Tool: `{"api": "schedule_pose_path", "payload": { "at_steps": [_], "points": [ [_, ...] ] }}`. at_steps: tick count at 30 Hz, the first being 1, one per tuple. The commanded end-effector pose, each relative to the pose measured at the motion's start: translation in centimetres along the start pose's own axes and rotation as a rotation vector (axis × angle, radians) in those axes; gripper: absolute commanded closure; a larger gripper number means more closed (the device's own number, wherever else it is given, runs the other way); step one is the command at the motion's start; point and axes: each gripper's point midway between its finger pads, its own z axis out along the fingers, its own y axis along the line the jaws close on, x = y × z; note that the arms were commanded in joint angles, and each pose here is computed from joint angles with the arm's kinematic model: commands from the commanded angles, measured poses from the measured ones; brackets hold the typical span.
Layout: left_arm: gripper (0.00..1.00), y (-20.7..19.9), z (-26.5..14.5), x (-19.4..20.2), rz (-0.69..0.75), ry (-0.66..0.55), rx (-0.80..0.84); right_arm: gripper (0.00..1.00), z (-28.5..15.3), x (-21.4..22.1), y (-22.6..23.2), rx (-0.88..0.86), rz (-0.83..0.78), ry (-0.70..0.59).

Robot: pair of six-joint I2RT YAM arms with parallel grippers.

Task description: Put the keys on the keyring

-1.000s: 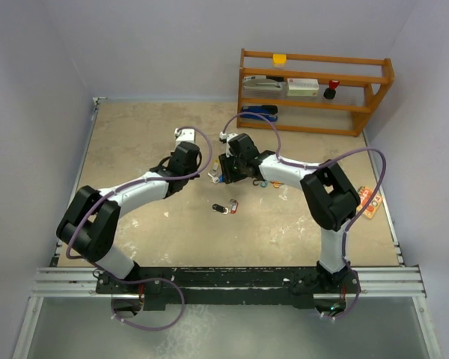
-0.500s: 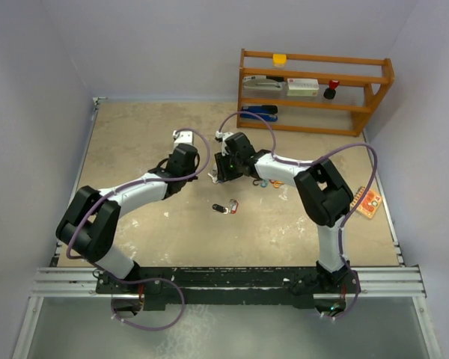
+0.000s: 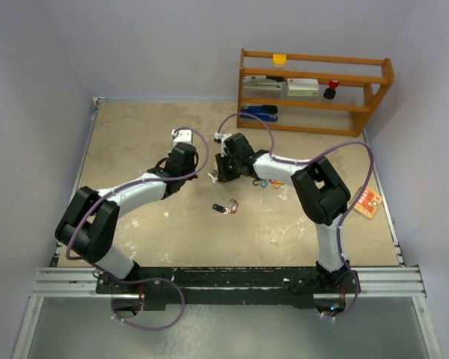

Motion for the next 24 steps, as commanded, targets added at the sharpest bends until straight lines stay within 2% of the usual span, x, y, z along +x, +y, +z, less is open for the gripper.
{"api": "schedule_pose_path", "payload": {
  "at_steps": [1,7,15,24],
  "points": [
    [1.00,-0.2,-0.5,-1.5,-0.043,-0.051,0.023,0.78,-0.5,-1.8,1.3,-0.042,-0.020,-0.042],
    [1.00,-0.5,-0.4,-1.5,-0.044,-0.046,0.036,1.00,-1.4,-2.3,1.3,-0.034,-0.021,-0.069],
    [1.00,-1.4,-0.8,-1.9,-0.042,-0.048,0.086,1.00,-4.8,-4.4,2.3,-0.062,-0.058,-0.193],
    [1.00,-4.0,-1.7,-3.2,-0.069,-0.059,0.215,1.00,-7.2,-5.1,3.6,-0.125,-0.128,-0.282]
  ]
}}
